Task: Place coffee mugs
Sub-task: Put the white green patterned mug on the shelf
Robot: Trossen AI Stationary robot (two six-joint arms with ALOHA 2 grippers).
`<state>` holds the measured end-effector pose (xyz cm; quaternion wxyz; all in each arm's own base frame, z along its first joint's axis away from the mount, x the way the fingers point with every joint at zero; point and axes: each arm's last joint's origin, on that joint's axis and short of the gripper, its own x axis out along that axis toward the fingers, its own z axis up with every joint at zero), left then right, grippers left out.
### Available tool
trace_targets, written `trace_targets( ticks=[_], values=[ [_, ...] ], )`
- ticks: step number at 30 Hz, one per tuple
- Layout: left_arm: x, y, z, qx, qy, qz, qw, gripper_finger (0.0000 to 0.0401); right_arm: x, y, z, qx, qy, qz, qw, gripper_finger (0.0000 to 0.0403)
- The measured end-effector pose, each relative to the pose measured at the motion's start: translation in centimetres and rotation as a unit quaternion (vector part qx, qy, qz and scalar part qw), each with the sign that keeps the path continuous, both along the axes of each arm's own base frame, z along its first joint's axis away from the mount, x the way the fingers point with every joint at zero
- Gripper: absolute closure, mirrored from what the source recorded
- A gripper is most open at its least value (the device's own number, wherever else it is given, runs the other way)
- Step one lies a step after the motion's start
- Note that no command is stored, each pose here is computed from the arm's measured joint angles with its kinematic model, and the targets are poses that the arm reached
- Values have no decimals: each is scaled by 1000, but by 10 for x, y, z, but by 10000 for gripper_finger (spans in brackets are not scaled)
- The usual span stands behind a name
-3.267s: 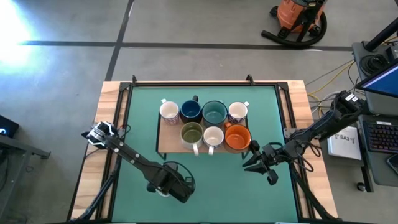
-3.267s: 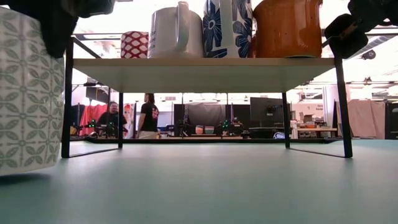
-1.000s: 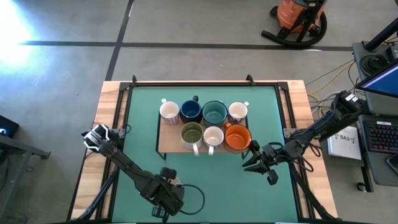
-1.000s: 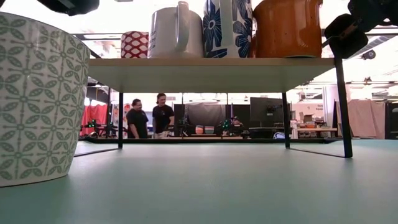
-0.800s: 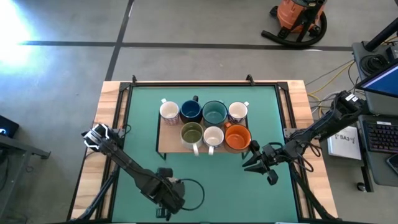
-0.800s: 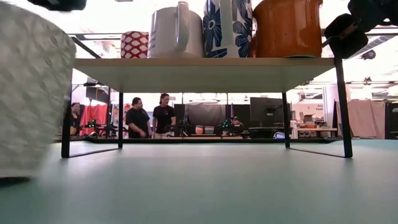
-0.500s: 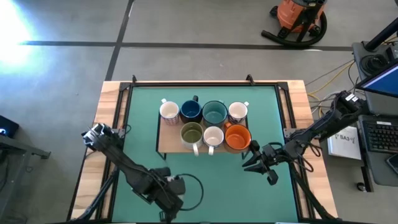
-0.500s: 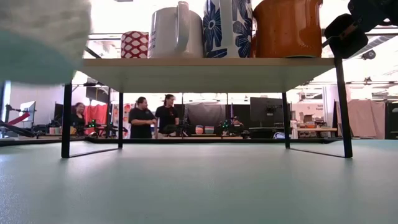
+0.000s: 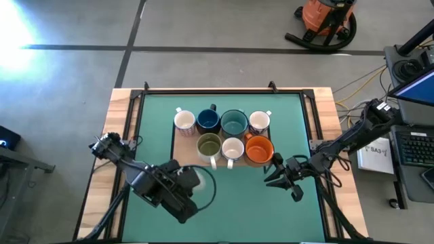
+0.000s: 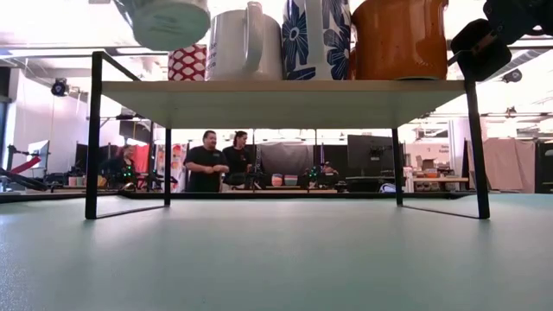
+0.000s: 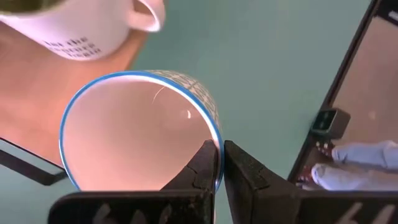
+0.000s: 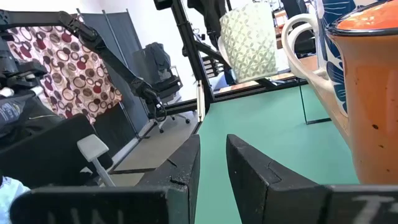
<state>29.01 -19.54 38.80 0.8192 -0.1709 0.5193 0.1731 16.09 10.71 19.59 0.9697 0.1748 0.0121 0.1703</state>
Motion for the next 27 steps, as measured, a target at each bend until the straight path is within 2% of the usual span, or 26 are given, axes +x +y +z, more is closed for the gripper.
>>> trace_targets(
  ticks=[12,21,27],
  values=[
    [9,23,-7,16,15,27,999,401,0,0,0,0,0,0,1000,335],
    [-4,38,9,4,-4,36,999,401,0,0,0,0,0,0,1000,335],
    [-17,55,2,17,16,48,999,401,0,0,0,0,0,0,1000,335]
  ],
)
